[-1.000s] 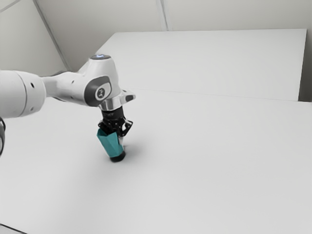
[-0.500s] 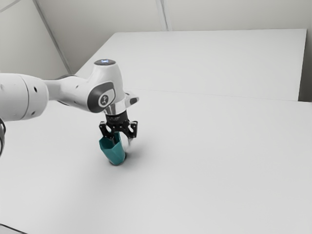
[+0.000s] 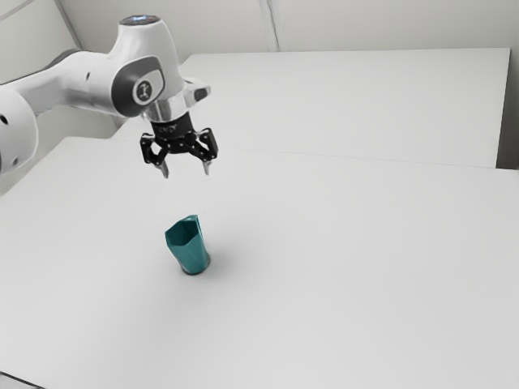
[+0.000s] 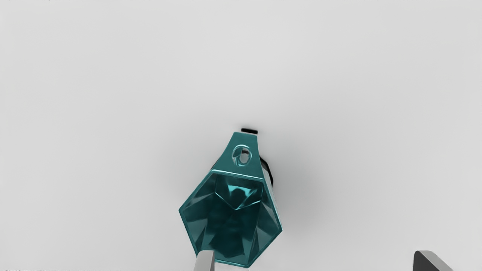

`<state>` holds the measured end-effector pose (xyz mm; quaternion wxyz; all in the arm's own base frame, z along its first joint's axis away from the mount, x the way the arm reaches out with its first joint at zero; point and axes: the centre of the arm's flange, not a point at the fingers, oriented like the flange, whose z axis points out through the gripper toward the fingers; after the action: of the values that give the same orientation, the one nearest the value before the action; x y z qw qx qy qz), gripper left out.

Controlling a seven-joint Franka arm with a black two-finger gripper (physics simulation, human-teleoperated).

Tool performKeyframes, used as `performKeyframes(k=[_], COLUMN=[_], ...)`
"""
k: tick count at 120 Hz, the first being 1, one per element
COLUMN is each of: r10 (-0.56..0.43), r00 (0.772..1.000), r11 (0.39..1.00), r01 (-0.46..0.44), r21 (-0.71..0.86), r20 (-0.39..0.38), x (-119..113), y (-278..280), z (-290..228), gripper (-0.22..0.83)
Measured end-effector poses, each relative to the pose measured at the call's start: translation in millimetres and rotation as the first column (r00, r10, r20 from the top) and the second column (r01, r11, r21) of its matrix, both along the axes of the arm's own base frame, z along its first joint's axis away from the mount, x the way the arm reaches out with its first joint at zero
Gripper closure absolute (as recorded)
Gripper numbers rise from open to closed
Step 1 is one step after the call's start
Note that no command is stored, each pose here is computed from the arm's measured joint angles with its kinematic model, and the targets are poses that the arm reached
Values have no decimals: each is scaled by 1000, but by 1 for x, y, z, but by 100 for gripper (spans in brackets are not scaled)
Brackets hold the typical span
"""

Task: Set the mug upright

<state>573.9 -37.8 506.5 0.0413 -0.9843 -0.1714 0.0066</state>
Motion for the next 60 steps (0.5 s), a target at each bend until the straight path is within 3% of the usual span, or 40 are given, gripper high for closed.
performKeyframes(k=[60], r10=[-138], r00=[990], r11=[990], r01=[137], r21=[-27], r20=[-31], x=[-18], y=[7], z=[99], gripper=[0])
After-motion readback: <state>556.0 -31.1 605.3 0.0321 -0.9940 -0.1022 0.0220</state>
